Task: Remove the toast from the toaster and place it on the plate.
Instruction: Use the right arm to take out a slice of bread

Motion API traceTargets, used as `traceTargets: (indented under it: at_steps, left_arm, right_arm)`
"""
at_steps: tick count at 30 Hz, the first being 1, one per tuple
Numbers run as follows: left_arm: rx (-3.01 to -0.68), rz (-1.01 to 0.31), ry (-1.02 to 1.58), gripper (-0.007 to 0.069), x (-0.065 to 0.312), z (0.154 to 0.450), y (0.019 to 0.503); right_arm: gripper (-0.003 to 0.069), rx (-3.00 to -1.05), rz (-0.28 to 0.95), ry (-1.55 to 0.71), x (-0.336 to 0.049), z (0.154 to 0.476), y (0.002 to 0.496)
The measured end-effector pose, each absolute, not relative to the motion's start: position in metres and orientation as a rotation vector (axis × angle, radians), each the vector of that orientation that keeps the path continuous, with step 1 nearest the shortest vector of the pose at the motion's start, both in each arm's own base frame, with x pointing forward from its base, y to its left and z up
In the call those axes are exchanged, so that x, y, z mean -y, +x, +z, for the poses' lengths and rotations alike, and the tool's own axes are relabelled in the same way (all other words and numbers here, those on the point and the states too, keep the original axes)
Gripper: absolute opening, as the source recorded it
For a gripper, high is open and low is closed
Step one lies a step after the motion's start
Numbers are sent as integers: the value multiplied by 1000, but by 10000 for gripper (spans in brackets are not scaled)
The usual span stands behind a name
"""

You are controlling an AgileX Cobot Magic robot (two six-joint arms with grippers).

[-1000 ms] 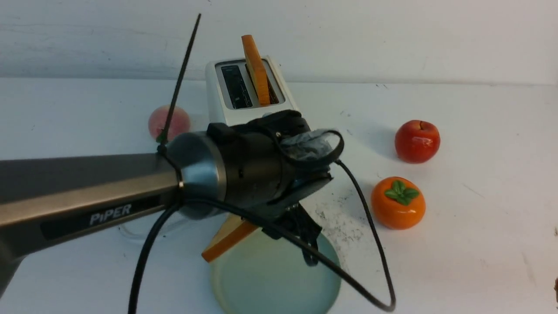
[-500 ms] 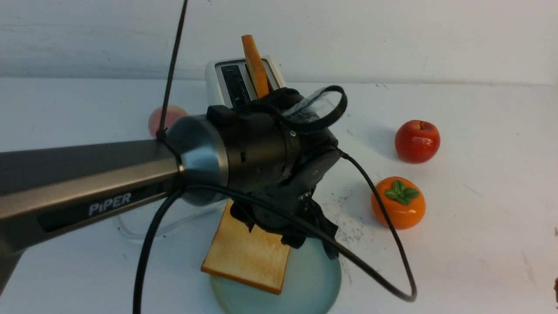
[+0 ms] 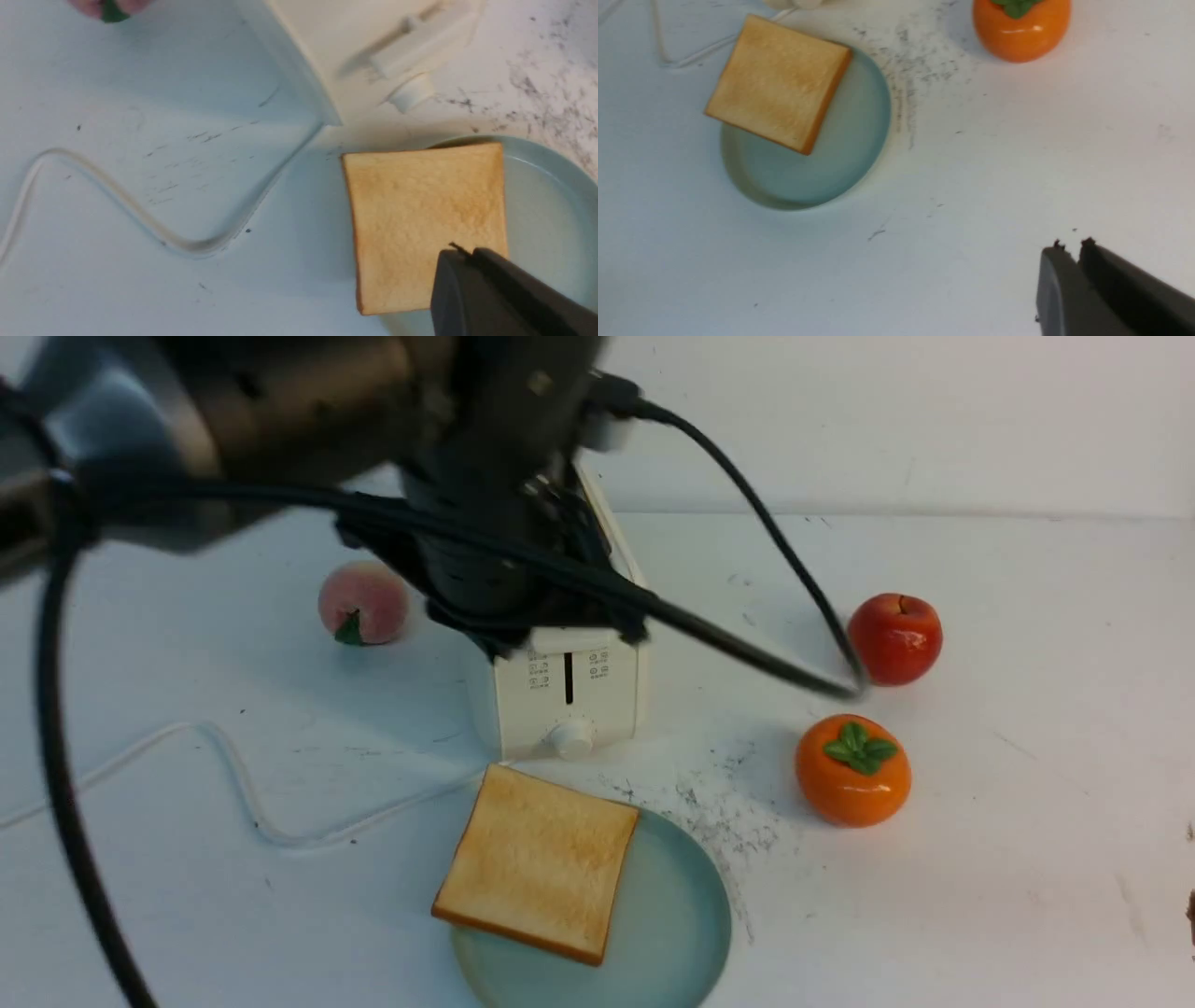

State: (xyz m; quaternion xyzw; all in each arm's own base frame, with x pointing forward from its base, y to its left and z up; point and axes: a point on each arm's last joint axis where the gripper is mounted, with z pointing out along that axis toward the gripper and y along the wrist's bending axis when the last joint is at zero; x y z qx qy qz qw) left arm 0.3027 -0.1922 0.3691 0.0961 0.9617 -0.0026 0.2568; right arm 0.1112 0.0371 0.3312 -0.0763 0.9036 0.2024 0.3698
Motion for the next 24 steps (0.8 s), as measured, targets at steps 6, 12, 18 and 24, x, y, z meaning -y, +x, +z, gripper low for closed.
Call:
traceTargets:
  at_steps: [6, 12, 18, 24]
  left_arm:
    - [-2781, -173, -53, -14, 131, 347, 325]
    - [-2812, -205, -131, -14, 120, 295, 330]
    - [-2735, -155, -223, -14, 120, 254, 350]
    - [-2746, -144, -241, -14, 127, 210, 371]
  right_arm:
    - [-15, -2376, 680, -249, -47, 327, 119]
    - [-6, -2430, 832, -361, -60, 320, 144]
    - [-6, -2481, 844, -531, -81, 327, 153]
    - [-2, -2527, 736, -598, -90, 327, 151]
